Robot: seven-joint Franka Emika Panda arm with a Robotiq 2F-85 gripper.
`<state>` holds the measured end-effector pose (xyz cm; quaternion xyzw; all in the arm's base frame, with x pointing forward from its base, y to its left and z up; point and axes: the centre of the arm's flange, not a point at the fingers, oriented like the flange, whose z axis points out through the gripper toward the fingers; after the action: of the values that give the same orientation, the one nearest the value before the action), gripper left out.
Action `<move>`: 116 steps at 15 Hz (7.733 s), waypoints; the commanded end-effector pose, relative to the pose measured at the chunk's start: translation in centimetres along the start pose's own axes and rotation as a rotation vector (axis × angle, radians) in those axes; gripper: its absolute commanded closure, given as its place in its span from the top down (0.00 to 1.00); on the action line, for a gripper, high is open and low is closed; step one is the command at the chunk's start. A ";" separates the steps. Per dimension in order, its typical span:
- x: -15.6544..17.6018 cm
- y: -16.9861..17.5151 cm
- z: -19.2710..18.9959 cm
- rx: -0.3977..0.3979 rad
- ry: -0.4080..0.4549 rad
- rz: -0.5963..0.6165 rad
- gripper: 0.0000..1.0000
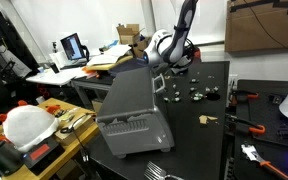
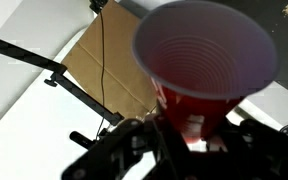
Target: Pour out the contents in the red cup
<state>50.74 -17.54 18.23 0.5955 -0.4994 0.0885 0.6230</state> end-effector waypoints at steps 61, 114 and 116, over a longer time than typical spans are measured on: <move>-3.7 -2.5 15.3 0.946 -1.902 0.718 0.08; 7.4 12.1 7.2 1.062 -1.013 0.393 1.00; 7.7 11.8 5.0 1.082 -0.957 0.327 1.00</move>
<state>42.53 -25.17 27.17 0.6867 -0.7090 0.1406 -0.0774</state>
